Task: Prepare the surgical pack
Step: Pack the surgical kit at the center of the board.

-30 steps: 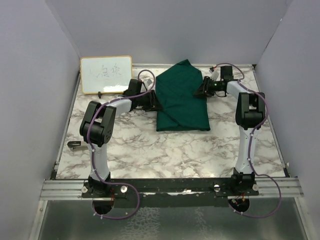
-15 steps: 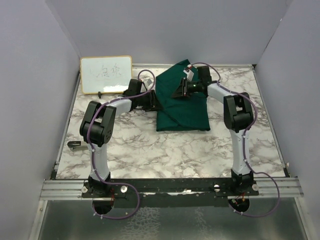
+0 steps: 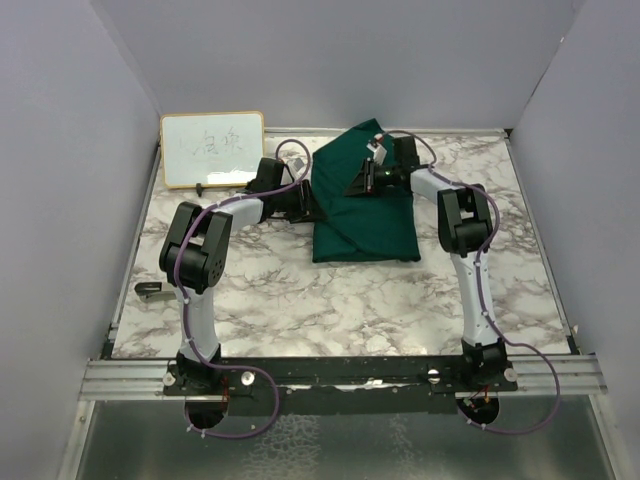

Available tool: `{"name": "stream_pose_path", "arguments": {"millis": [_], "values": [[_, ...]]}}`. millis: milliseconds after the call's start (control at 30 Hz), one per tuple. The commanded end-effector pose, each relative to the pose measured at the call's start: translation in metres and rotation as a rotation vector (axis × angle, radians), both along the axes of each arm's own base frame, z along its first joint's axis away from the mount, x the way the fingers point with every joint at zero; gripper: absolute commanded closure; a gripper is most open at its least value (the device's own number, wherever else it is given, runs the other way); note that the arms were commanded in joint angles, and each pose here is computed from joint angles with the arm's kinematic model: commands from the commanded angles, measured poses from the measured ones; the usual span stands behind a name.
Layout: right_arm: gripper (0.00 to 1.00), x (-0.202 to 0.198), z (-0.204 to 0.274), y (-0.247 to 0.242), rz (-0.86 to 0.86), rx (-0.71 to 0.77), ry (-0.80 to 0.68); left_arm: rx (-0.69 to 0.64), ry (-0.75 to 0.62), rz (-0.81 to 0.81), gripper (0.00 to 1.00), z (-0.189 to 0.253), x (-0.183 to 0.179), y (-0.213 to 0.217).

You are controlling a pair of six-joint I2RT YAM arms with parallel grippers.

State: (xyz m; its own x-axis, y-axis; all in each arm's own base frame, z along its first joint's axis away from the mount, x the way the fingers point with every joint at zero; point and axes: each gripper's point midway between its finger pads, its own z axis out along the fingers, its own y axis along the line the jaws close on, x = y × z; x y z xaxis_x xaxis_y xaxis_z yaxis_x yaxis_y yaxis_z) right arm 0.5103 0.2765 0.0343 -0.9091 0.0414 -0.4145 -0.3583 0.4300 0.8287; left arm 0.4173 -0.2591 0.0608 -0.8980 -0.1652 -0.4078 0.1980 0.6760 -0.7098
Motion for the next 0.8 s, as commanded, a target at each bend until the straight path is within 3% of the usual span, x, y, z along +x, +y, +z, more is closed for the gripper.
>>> {"name": "stream_pose_path", "arguments": {"millis": [0, 100, 267, 367, 433, 467, 600, 767], "values": [[0.80, 0.017, -0.018, -0.016, -0.056, -0.118, -0.013, 0.019, 0.028, -0.014, 0.54, -0.004, -0.009, 0.006], [0.75, 0.025, 0.018, -0.016, -0.055, -0.103, -0.055, 0.011, -0.007, -0.020, 0.46, 0.012, -0.004, 0.005], [0.56, 0.035, 0.107, -0.024, -0.066, -0.044, -0.188, -0.037, -0.085, -0.041, 0.30, 0.051, 0.007, -0.003], [0.46, 0.036, 0.140, -0.048, -0.103, -0.038, -0.226, -0.033, -0.129, -0.047, 0.25, 0.068, 0.012, -0.002], [0.40, 0.034, 0.147, -0.070, -0.145, -0.067, -0.234, -0.046, -0.149, -0.057, 0.05, 0.078, 0.013, -0.002], [0.38, 0.031, 0.151, -0.082, -0.166, -0.083, -0.237, -0.053, -0.150, -0.064, 0.01, 0.080, 0.012, -0.002], [0.16, 0.008, 0.154, -0.135, -0.256, -0.078, -0.226, -0.074, -0.133, -0.086, 0.01, 0.076, 0.002, -0.002], [0.12, -0.038, 0.146, -0.172, -0.345, -0.018, -0.219, -0.111, -0.076, -0.139, 0.01, 0.057, -0.007, -0.008]]}}
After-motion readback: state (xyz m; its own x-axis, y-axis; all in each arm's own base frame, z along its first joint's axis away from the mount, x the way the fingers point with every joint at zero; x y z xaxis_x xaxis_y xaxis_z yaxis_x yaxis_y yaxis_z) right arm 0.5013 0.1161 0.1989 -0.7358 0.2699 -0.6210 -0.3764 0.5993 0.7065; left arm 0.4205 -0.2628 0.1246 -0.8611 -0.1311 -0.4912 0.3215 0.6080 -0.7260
